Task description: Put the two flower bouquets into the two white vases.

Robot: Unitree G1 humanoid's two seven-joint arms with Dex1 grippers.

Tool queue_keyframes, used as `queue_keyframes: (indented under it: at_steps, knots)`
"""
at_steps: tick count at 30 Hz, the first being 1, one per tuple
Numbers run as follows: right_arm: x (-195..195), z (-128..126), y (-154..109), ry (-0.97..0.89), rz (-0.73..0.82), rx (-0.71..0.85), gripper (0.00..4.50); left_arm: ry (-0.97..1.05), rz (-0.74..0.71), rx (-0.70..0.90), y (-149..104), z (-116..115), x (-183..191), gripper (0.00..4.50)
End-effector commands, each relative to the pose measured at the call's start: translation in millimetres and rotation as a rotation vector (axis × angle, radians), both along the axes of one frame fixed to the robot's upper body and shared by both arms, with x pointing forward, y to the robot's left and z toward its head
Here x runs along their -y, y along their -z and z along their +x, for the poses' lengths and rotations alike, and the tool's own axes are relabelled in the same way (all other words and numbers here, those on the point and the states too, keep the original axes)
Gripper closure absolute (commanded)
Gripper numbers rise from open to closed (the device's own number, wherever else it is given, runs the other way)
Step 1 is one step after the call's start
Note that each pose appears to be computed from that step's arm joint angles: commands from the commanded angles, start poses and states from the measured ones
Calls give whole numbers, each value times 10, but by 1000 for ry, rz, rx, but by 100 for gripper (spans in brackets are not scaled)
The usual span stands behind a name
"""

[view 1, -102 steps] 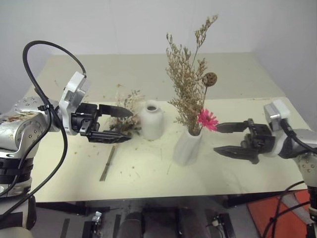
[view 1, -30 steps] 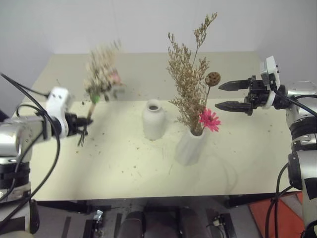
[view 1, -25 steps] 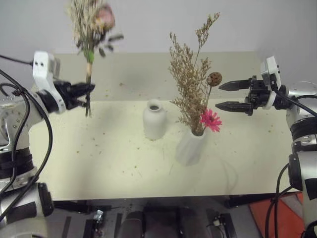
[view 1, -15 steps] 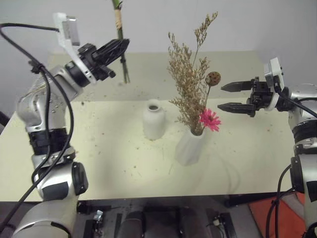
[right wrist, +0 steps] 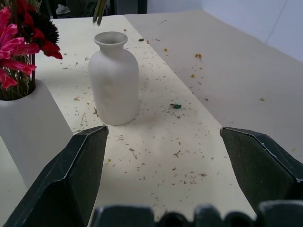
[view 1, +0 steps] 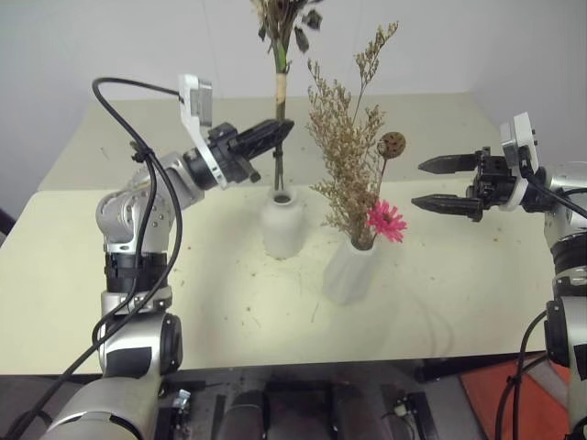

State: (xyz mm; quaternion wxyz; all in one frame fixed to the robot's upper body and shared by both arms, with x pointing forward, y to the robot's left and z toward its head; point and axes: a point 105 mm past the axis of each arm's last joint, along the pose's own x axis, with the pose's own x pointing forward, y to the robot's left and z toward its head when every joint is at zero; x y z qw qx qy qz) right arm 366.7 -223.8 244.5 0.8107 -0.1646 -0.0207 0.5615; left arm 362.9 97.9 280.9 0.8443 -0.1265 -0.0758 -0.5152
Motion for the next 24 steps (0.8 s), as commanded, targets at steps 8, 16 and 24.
queue_keyframes:
  at_steps: [8, 16, 24]
  knots:
    - [-24, -100, -164, -66, 30, 46, 0, -32, 6, 92, -12, -60, 30, 448]
    - [-2, -125, -140, -64, 37, 40, 0, 24, -50, 84, -192, -76, 44, 448]
    - [3, -124, -132, -59, 43, 42, 0, 70, -17, 66, -166, -109, 47, 448]
